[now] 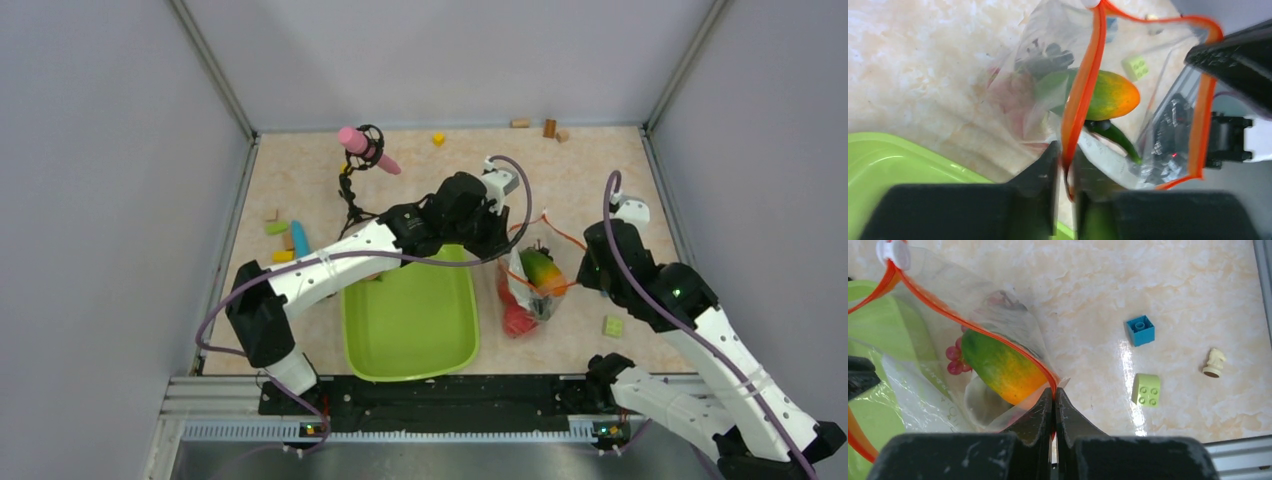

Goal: Place the food in the zip-top bag and seal the zipper
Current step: Adjust the zipper food storage bag at the center of the board.

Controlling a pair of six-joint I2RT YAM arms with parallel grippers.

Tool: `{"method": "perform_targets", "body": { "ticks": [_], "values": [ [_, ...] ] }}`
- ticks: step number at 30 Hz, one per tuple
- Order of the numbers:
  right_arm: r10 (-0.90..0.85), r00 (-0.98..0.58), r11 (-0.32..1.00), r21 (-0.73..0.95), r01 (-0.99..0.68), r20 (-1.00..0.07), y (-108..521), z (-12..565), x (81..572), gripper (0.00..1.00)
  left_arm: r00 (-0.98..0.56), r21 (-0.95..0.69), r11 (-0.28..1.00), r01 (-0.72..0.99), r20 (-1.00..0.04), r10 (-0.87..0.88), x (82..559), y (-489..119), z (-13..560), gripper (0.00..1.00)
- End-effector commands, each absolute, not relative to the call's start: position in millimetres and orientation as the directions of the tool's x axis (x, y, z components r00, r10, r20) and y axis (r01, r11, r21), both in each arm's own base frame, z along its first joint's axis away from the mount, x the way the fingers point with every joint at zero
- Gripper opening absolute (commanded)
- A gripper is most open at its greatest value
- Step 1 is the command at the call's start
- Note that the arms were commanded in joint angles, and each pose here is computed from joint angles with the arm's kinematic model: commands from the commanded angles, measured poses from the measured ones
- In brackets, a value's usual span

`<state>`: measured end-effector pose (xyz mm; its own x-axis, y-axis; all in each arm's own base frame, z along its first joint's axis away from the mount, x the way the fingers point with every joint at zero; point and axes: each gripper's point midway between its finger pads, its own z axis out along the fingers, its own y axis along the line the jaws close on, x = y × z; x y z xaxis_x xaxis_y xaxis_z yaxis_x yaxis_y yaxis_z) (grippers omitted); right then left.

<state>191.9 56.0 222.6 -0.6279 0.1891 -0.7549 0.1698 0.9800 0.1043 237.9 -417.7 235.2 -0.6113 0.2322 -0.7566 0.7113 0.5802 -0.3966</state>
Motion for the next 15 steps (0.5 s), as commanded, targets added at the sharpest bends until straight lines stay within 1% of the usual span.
{"method": "perform_targets", "body": {
  "ticks": [1,2,3,5,6,11,12,15],
  "values": [
    [0.223,-0.529,0.975,0.184,0.127,-0.819,62,259,202,0.0,-0.593,-0.37,0.592,0.716,-0.769,0.237,238,-408,249,0.36],
    [0.221,-0.526,0.975,0.202,0.095,-0.822,69,261,203,0.0,-0.598,-0.377,0.585,0.718,-0.765,0.241,234,-407,250,0.55],
    [0.213,-0.523,0.975,0.217,0.055,-0.825,75,262,204,0.0,-0.601,-0.383,0.581,0.718,-0.762,0.241,231,-405,251,0.67],
    [0.198,-0.525,0.971,0.239,-0.012,-0.828,87,263,205,0.0,-0.597,-0.38,0.589,0.713,-0.771,0.224,229,-397,255,0.93],
    [0.189,-0.527,0.968,0.246,-0.04,-0.829,92,263,205,0.0,-0.581,-0.368,0.605,0.706,-0.79,0.197,232,-391,260,0.97],
    [0.168,-0.529,0.972,0.228,-0.049,-0.832,92,258,207,0.0,-0.511,-0.316,0.739,0.595,-0.859,0.044,246,-342,277,0.98],
    [0.168,-0.535,0.972,0.229,-0.049,-0.828,93,253,207,0.0,-0.506,-0.299,0.821,0.486,-0.862,-0.015,253,-311,274,0.98],
    [0.171,-0.53,0.967,0.244,-0.069,-0.83,96,250,206,0.0,-0.516,-0.294,0.89,0.349,-0.853,-0.079,261,-276,263,0.98]
  ]
}}
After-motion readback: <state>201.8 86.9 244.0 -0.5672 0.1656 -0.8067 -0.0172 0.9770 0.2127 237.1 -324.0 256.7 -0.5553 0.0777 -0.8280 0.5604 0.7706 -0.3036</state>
